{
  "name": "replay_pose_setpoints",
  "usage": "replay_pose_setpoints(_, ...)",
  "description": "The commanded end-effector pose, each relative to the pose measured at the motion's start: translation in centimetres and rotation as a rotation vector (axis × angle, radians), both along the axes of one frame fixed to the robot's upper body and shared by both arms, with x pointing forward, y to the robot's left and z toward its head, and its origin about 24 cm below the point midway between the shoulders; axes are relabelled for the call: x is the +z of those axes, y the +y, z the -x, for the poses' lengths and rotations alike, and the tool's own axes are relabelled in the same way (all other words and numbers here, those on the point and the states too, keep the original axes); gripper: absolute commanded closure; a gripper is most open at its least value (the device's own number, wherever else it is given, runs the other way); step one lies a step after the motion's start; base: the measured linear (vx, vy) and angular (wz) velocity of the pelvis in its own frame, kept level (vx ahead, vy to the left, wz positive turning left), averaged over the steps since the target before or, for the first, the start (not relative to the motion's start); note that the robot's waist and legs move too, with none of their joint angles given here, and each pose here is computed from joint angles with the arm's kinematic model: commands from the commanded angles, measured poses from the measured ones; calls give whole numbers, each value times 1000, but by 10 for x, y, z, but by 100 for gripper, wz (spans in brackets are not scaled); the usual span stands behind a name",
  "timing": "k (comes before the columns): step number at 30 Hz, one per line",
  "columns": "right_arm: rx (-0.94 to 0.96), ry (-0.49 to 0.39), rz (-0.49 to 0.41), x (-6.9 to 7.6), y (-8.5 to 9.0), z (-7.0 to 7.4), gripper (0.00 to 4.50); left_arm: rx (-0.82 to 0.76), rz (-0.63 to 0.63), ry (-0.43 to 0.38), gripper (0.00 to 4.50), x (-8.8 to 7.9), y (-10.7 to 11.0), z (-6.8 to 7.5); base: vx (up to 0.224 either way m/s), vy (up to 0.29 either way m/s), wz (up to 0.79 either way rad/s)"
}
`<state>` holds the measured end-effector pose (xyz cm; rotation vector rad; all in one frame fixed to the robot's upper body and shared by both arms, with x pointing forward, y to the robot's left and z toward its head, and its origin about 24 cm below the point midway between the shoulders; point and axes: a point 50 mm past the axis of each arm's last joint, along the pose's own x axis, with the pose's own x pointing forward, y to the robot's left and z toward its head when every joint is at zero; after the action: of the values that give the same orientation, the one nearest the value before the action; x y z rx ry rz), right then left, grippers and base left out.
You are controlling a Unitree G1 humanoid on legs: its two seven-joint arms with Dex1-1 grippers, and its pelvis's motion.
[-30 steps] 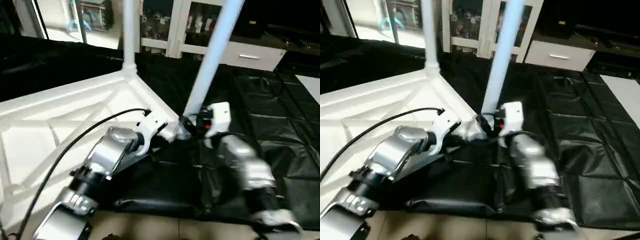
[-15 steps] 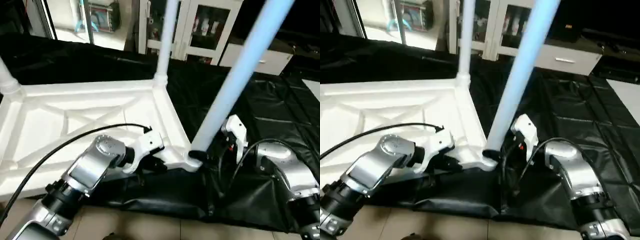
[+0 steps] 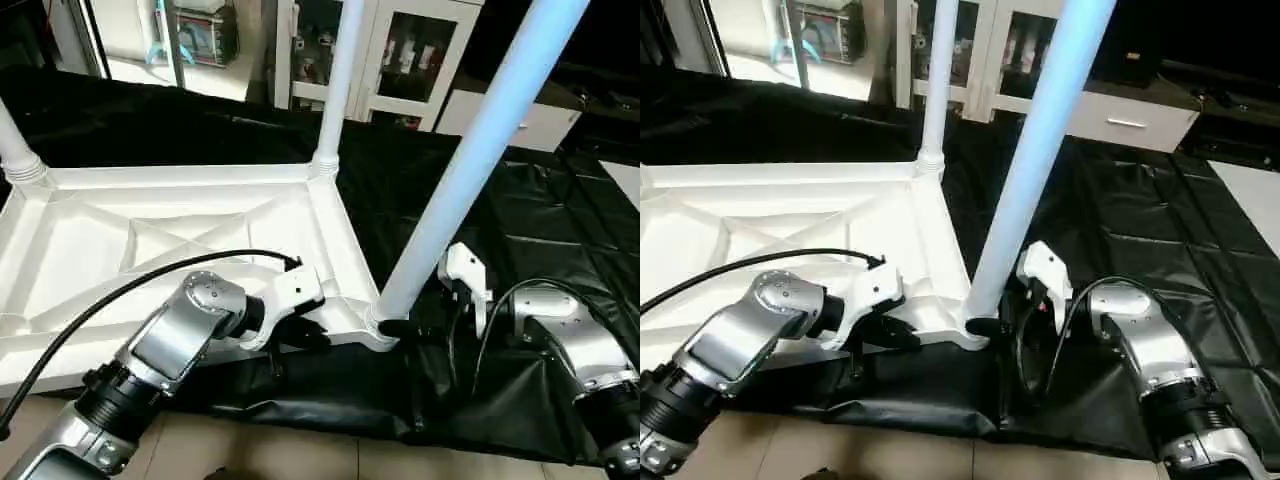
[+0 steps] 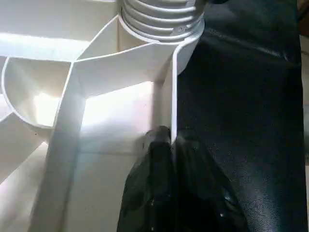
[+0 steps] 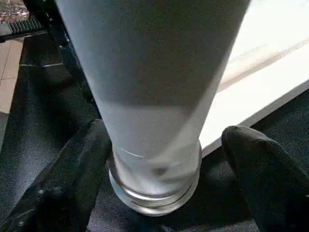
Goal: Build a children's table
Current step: Rotate leg to tighten
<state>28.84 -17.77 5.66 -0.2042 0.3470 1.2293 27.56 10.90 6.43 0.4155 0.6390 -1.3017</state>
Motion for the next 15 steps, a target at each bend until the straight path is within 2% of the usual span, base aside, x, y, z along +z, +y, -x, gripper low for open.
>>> replay_pose_setpoints(1, -41, 29, 67, -9, -11, 0, 92, -71, 27, 46, 450, -2, -7, 9, 0, 0, 0)
replay_pose_setpoints(3, -25, 32, 72, -10, -11, 1, 92, -71, 23, 45, 450, -2, -7, 8, 0, 0, 0)
replay_pose_setpoints(5, -17, 35, 74, -11, -11, 2, 124, -71, 21, 44, 450, -2, -7, 8, 0, 0, 0)
replay_pose_setpoints(8, -10, 42, 73, -12, -11, 3, 132, -70, 19, 44, 450, -3, -7, 8, 0, 0, 0)
replay_pose_setpoints(10, -6, 46, 74, -13, -12, 3, 164, -70, 17, 44, 450, -3, -6, 8, 0, 0, 0)
replay_pose_setpoints(15, 0, 56, 72, -15, -12, 4, 192, -69, 13, 47, 450, -3, -5, 8, 0, 0, 0)
